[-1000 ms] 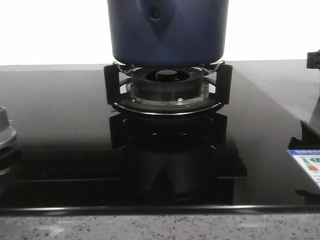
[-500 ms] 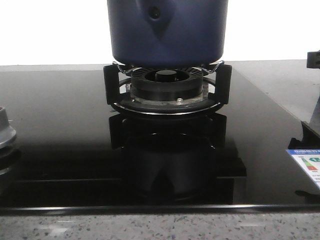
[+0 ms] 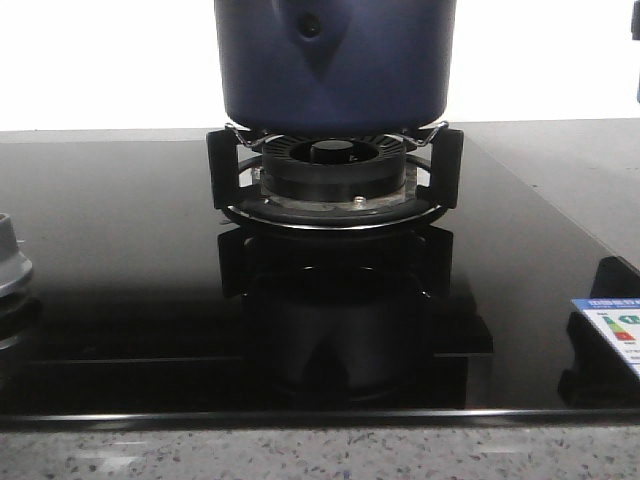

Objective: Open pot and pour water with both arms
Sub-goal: 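Lift the cup with the right gripper and carry it toward the pot, then tilt the cup with the right gripper to pour water into the pot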

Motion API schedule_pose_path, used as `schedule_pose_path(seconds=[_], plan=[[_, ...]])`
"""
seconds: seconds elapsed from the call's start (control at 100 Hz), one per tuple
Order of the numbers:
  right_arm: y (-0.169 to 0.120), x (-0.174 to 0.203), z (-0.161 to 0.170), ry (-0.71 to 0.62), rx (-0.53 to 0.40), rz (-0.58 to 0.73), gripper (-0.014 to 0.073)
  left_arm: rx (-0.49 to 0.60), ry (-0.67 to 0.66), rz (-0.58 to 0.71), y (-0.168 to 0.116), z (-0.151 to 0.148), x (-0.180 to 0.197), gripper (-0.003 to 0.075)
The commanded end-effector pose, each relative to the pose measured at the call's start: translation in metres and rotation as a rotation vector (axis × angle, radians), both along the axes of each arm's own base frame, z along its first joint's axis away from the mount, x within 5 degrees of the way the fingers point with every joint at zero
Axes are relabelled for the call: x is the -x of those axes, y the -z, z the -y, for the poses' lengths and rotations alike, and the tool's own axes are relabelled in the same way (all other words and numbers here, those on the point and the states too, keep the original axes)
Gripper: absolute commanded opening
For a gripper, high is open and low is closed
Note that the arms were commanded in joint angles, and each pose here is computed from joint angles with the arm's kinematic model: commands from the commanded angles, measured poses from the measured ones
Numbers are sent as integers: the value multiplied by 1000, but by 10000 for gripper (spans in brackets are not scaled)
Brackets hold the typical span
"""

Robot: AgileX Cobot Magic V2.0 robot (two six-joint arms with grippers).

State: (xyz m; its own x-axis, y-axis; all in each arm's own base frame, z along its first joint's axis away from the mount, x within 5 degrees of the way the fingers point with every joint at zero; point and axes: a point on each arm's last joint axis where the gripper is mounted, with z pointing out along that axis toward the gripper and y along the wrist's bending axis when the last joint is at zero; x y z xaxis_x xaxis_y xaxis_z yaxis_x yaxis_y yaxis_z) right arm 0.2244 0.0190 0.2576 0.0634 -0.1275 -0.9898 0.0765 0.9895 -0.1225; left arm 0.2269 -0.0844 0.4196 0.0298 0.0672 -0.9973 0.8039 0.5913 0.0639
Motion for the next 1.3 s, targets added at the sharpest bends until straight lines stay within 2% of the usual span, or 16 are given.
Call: schedule_pose_path(seconds=[0.0,0.16,0.32,0.49,0.75,1.05,1.29], plan=[[-30,1,-6,-62,62,132,278,108,17,42,-22,1,10,252],[-50,-2,-16,-160,149,95,278,108,18,42,-22,1,10,252],[-82,-8,-20,-190,169,81,278,108,19,42,-22,2,10,252],[-115,-10,-34,-253,245,151,278,108,19,42,-22,2,10,252],[-150,-3,-62,-374,372,222,278,108,19,42,-22,2,10,252],[-170,-10,-77,-413,509,232,278,152,21,39,-25,1,11,252],[-174,-23,-85,-420,640,245,278,159,22,38,-26,1,11,252]])
